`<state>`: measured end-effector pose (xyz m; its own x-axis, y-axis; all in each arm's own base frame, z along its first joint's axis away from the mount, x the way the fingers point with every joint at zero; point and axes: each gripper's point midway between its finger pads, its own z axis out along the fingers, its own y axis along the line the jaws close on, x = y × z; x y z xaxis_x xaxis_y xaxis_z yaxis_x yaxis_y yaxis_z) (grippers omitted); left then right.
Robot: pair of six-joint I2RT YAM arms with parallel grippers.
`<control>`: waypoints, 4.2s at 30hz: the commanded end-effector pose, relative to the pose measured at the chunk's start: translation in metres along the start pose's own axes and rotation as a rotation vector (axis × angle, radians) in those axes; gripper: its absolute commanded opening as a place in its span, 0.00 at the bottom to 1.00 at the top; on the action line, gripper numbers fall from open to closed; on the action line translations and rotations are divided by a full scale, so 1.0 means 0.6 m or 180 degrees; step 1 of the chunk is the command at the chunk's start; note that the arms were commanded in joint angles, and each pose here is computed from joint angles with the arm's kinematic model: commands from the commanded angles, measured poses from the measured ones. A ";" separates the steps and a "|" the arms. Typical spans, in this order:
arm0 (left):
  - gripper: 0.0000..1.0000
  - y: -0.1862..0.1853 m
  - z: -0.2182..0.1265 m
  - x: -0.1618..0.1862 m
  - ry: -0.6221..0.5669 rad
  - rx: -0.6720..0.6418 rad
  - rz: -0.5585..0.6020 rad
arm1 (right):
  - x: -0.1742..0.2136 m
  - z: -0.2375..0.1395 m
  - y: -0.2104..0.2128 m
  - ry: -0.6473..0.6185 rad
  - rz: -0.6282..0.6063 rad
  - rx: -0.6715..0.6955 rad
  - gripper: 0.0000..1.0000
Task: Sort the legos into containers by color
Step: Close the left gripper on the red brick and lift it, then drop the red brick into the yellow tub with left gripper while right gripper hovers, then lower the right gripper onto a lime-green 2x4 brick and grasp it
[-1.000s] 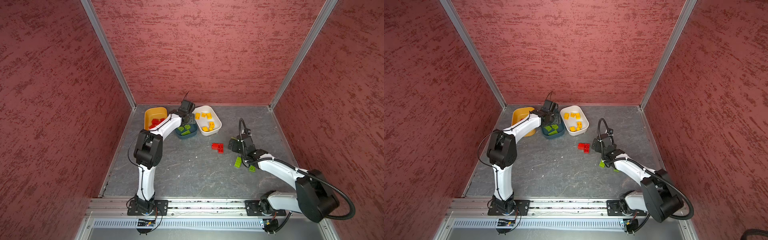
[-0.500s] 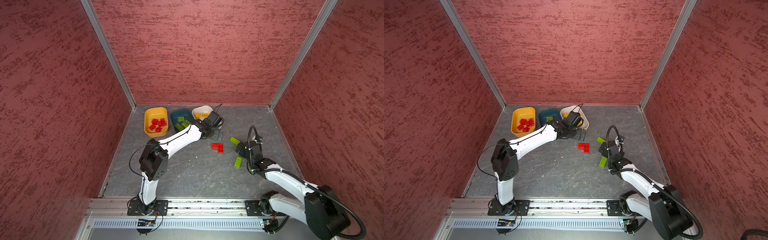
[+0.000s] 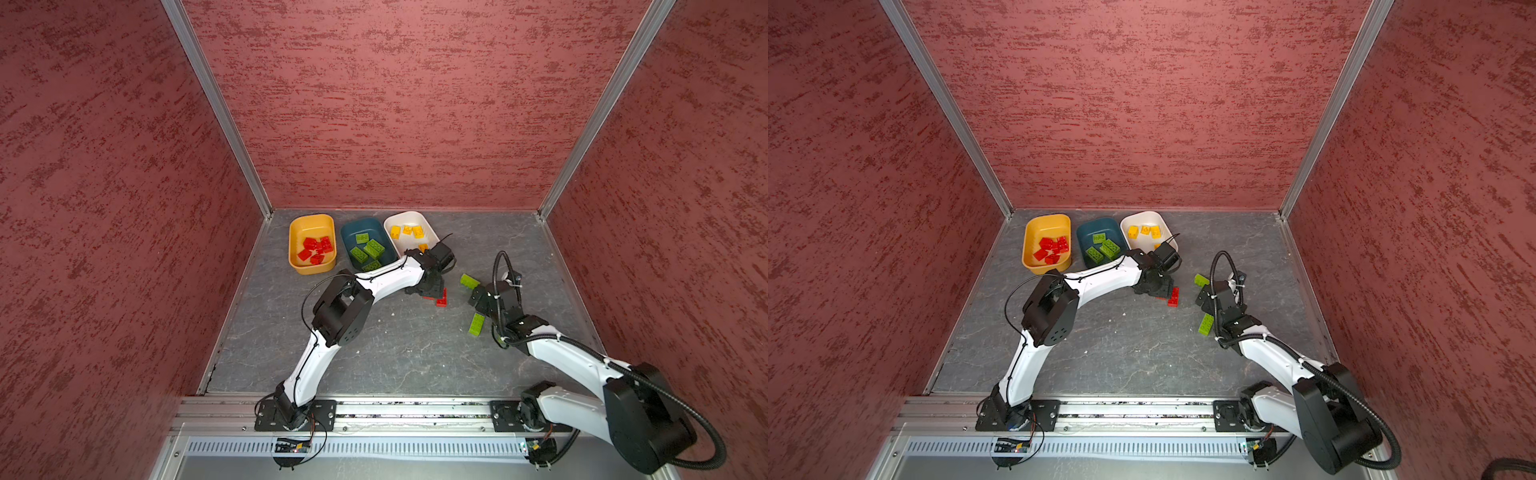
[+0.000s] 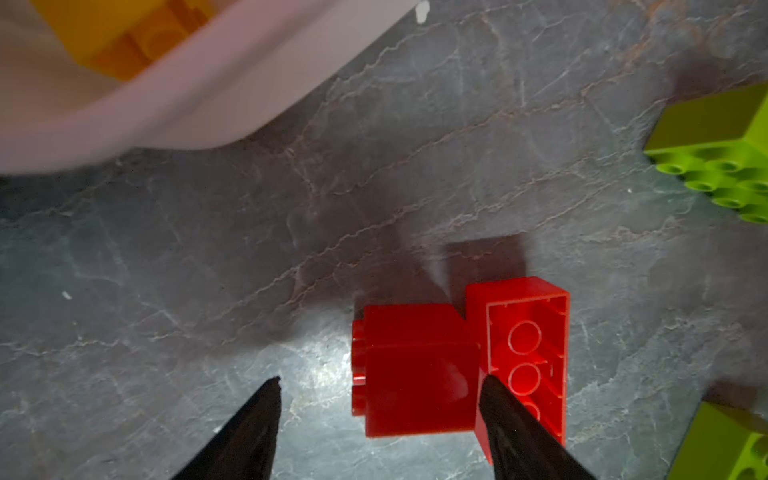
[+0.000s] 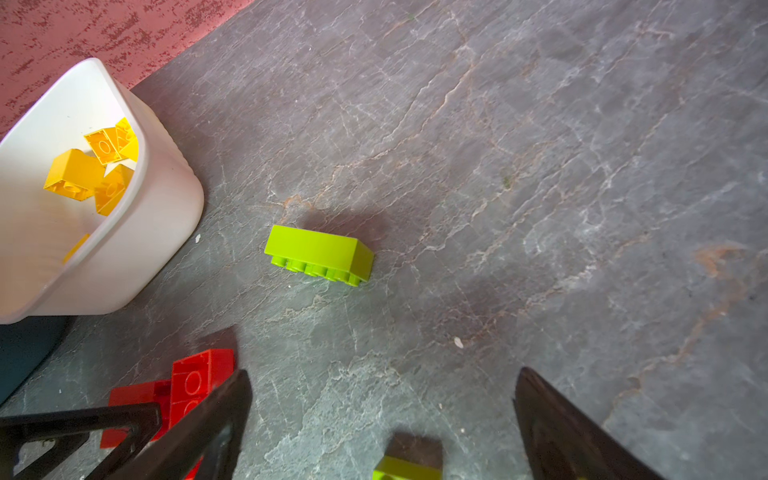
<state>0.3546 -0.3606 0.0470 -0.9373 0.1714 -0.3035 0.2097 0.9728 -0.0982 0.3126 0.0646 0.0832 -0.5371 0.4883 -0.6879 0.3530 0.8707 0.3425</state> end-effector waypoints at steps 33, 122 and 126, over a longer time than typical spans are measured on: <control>0.34 0.007 -0.011 -0.026 -0.0311 0.0093 0.0129 | 0.040 0.011 0.132 0.0347 -0.0747 -0.1110 0.99; 0.99 0.353 -0.223 -0.167 -0.1710 -0.0691 -0.0445 | 0.181 -0.039 -0.031 0.1912 -0.1057 0.0325 0.37; 0.99 0.355 -0.222 -0.164 -0.1709 -0.0706 -0.0448 | 0.178 -0.035 -0.004 0.1858 -0.1176 0.0114 0.35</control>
<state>0.4516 -0.1528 0.1895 -0.6688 -0.0236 -0.7431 -0.0171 0.9997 -0.0164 0.2315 0.1087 0.0179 -0.9470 0.1761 -0.2685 0.1473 0.9813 0.1241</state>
